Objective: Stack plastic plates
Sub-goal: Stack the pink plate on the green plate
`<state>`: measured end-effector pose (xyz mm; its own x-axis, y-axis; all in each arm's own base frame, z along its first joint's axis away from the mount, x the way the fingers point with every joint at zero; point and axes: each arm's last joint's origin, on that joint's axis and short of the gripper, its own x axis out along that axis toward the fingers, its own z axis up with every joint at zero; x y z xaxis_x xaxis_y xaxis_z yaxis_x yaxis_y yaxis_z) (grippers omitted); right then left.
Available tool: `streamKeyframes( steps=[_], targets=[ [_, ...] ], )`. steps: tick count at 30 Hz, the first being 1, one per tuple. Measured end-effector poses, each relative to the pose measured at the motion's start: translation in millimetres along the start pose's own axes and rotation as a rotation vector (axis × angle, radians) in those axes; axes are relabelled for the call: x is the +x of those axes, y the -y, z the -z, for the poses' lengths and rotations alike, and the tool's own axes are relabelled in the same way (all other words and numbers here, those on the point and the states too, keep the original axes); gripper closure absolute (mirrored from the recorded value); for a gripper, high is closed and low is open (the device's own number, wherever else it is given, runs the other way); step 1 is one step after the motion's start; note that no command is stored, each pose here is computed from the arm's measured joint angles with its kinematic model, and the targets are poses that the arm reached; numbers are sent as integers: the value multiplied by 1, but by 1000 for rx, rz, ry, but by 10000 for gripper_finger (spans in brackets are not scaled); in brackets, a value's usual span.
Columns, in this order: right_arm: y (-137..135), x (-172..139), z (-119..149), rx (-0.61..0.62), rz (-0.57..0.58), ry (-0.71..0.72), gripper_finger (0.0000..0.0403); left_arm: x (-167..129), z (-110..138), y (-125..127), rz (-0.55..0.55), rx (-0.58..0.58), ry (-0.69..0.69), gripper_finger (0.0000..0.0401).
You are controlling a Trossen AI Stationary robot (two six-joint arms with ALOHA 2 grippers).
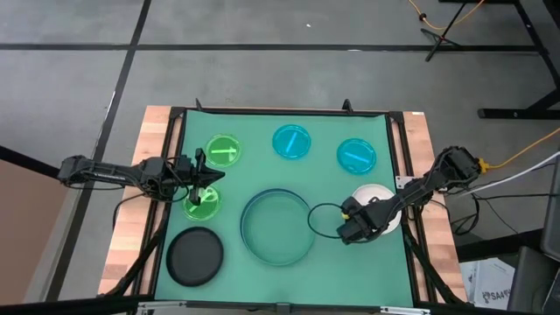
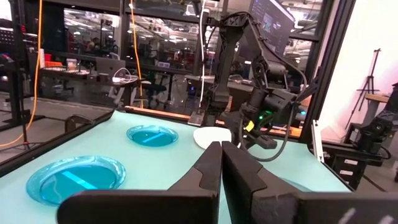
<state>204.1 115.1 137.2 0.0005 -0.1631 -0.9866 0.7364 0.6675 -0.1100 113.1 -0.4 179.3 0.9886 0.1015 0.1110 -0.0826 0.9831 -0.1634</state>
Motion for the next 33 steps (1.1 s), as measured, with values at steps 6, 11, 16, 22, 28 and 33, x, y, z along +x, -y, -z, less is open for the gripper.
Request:
streamKeyframes(
  steps=[6, 11, 16, 22, 28, 33],
  targets=[
    [0, 0, 0, -87, 0, 6, 388, 0, 0, 0, 1, 0, -1, 395],
    [1, 1, 0, -118, 13, 21, 391, 0, 1, 0, -2, 2, -15, 395],
    [-5, -5, -4, -208, 17, 70, 400, 0, 2, 0, -2, 2, -18, 395],
    [-19, -31, -12, -306, -11, 130, 401, 0, 2, 0, -2, -4, -17, 395],
    [-32, -59, -21, -402, -41, 231, 402, 0, 2, 0, -2, -5, -17, 395],
    [-48, -78, -29, -525, -113, 362, 402, 0, 2, 0, 2, -7, -17, 395]
  ],
)
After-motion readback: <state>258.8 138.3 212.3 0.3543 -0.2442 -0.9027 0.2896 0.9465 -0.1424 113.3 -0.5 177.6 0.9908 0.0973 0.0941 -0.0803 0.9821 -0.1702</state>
